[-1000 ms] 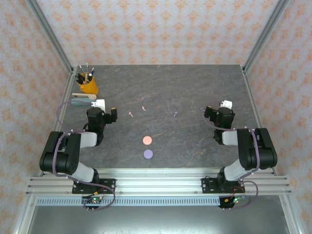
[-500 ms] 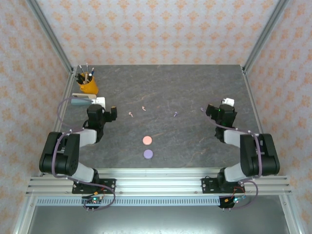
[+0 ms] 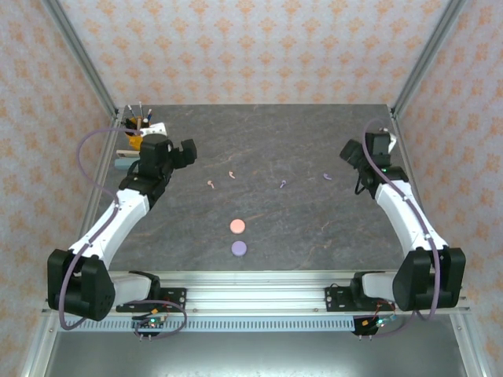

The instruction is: Insert the wireless bluetooth earbuds into the charging case

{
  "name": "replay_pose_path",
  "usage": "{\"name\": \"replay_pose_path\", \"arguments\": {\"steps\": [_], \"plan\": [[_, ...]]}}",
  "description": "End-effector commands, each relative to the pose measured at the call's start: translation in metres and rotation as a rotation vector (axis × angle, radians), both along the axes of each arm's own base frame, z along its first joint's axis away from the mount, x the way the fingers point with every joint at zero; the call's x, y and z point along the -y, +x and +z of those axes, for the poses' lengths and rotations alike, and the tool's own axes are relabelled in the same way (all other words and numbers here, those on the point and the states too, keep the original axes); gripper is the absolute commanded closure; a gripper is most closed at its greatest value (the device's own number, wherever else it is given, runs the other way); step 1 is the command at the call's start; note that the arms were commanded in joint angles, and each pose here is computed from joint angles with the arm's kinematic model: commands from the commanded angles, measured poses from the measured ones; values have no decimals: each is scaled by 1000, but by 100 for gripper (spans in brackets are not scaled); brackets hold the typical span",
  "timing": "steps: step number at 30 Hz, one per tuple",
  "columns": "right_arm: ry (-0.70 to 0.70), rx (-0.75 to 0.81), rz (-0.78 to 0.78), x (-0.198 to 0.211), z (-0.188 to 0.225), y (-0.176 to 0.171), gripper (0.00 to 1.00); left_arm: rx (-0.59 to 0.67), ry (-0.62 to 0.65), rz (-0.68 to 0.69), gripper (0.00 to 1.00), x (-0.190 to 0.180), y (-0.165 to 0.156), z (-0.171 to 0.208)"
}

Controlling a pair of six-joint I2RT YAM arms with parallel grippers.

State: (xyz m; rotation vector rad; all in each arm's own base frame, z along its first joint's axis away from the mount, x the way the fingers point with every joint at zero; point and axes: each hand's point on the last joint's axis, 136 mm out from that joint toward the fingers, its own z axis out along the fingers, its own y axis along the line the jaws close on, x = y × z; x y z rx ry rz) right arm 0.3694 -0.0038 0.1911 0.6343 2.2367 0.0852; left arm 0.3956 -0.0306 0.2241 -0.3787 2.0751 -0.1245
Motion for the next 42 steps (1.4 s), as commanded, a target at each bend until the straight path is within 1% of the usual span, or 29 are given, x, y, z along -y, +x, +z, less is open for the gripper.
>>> {"name": "replay_pose_path", "arguments": {"steps": [1, 5, 7, 10, 12, 15, 17, 23, 28, 33, 36, 39, 42], "plan": [[88, -211, 152, -52, -24, -52, 14, -265, -128, 112, 0, 7, -36, -43], [109, -305, 199, -87, -41, -90, 17, -299, -188, 127, 0, 27, -48, -55], [138, -314, 184, -96, -43, -106, 18, -311, -210, 125, 0, 34, -52, -59], [192, -343, 177, -117, -55, -125, 19, -323, -221, 114, 0, 42, -56, -63], [200, -354, 187, -135, -62, -136, 20, -331, -215, 111, 0, 45, -57, -64], [180, -367, 201, -158, -67, -147, 20, -337, -209, 116, 0, 44, -60, -63], [143, -390, 222, -176, -74, -152, 20, -338, -199, 122, 0, 42, -60, -61], [-6, -462, 305, -233, -86, -163, 18, -344, -182, 130, 0, 40, -59, -58], [-95, -513, 375, -285, -98, -174, 16, -349, -132, 159, 0, 31, -58, -56], [-120, -552, 403, -323, -110, -183, 15, -367, -88, 194, 0, 15, -58, -57], [-109, -574, 402, -334, -119, -188, 15, -377, -112, 226, 0, 2, -58, -60], [-86, -599, 399, -340, -129, -192, 15, -380, -147, 259, 0, -14, -59, -64], [-83, -617, 405, -343, -136, -195, 16, -377, -156, 272, 0, -24, -61, -65]]}}
